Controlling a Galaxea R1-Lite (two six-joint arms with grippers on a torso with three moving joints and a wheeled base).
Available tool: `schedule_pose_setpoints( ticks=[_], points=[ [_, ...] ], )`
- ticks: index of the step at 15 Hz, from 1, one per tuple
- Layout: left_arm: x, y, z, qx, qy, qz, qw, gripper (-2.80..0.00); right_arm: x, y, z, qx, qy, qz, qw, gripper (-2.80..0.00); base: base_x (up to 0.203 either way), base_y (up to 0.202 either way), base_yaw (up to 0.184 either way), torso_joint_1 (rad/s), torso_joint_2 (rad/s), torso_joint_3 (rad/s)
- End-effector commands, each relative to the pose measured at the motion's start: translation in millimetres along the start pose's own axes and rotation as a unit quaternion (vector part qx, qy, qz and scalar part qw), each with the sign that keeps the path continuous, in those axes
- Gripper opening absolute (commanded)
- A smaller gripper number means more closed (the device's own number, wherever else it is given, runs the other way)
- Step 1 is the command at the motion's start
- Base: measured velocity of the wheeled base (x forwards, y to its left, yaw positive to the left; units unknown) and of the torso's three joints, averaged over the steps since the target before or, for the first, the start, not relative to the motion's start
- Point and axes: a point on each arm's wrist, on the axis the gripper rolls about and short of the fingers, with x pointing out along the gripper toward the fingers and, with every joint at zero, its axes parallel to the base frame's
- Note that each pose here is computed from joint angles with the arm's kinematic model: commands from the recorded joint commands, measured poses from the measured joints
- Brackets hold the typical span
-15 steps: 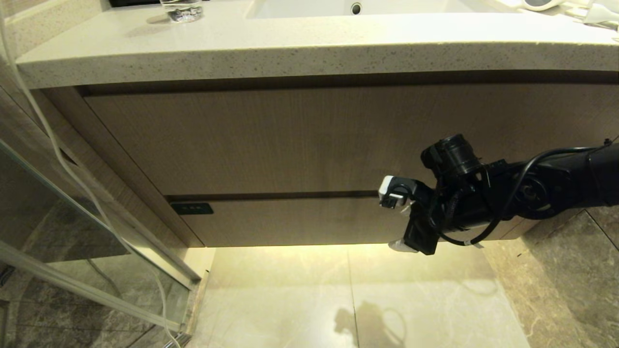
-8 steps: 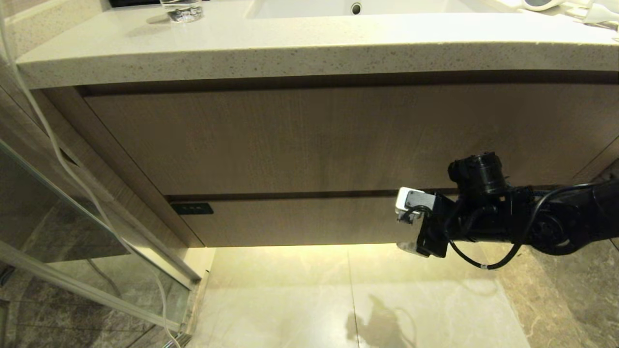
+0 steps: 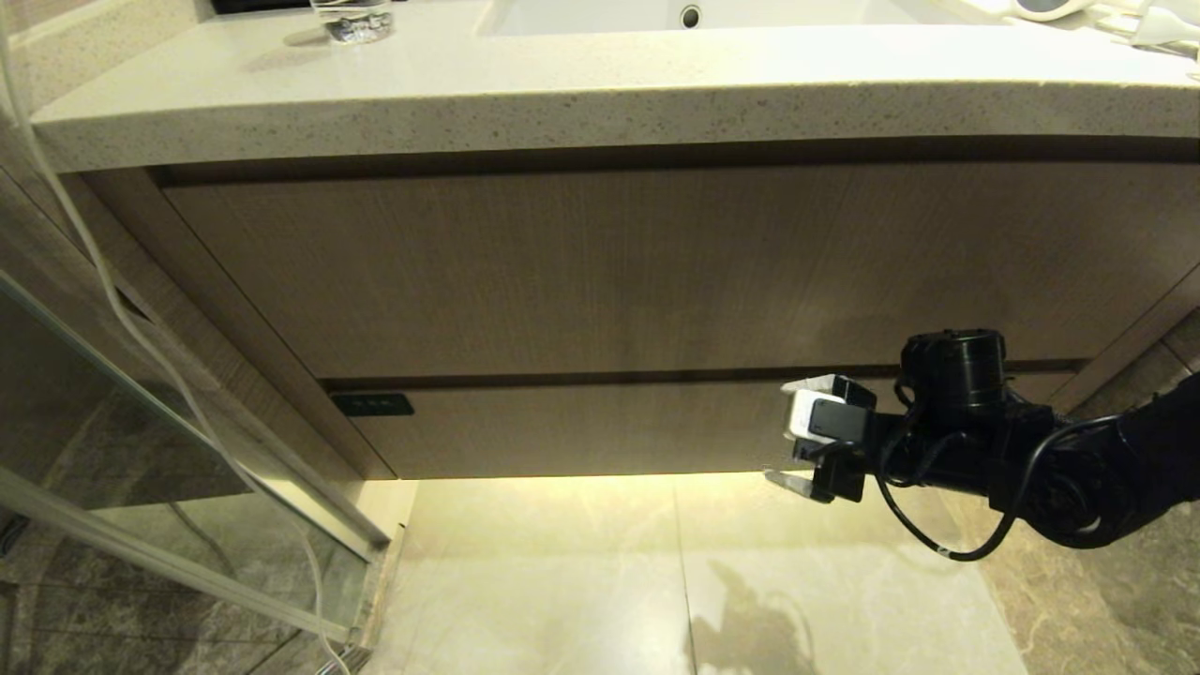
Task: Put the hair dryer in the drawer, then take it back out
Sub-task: Pull open the drawer
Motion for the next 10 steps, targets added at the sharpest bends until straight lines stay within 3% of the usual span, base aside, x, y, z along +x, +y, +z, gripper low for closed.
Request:
schedule_pose_setpoints(
  ticks=[1, 10],
  points=[
    [0, 0.0, 0, 0.000, 0.000, 0.000, 1.0000, -2.80, 5, 7, -7, -0.010, -0.010, 0.019, 1.000, 0.00, 0.000, 0.000, 0.000, 0.000, 0.00, 0.000],
    [0, 0.0, 0, 0.000, 0.000, 0.000, 1.0000, -2.80, 30, 1, -19, -0.055, -0.032, -0.004, 0.998, 0.00, 0.000, 0.000, 0.000, 0.000, 0.00, 0.000]
  ],
)
